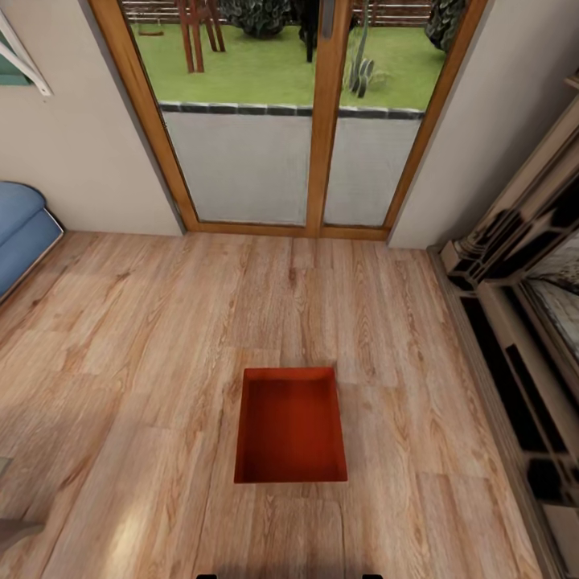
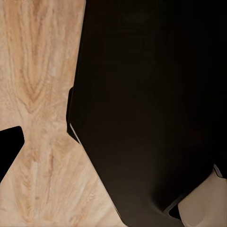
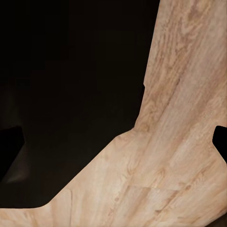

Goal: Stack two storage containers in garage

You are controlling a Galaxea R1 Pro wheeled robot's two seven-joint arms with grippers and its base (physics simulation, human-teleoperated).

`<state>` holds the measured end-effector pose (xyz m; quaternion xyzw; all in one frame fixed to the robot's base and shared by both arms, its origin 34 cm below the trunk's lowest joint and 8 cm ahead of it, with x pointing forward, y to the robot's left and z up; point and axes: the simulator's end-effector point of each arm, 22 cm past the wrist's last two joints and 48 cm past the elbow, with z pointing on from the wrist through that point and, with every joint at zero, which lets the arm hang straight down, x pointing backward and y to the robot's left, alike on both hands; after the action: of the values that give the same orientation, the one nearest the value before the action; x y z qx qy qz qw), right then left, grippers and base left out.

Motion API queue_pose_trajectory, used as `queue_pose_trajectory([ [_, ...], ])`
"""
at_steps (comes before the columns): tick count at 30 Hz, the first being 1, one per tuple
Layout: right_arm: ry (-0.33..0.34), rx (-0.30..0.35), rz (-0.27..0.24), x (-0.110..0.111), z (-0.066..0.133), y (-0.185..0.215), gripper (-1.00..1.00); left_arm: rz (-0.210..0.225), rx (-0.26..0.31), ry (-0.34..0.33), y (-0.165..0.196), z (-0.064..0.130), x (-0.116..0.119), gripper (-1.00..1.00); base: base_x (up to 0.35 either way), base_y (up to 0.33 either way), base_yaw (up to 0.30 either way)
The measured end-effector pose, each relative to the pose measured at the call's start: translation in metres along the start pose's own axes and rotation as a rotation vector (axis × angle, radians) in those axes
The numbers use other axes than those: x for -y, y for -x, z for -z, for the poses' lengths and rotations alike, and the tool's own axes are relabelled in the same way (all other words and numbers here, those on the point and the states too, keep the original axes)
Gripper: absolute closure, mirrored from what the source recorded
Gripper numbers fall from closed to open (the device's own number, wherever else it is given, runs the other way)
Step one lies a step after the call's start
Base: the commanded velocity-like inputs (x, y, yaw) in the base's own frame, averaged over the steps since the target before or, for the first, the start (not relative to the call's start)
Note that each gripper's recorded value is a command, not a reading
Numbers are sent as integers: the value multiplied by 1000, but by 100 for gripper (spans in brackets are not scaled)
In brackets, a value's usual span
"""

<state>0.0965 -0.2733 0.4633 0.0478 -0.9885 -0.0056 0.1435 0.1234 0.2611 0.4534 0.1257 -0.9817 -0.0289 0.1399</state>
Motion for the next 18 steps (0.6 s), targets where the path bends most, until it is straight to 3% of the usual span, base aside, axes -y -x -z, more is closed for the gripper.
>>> queue_pose_trajectory([
  [10,0,1,0,0,-15,5,-100,0,0,0,4,-15,1,-100,0,0,0],
  [18,-3,1,0,3,-15,5,-100,0,1,0,5,-15,1,-100,0,0,0],
])
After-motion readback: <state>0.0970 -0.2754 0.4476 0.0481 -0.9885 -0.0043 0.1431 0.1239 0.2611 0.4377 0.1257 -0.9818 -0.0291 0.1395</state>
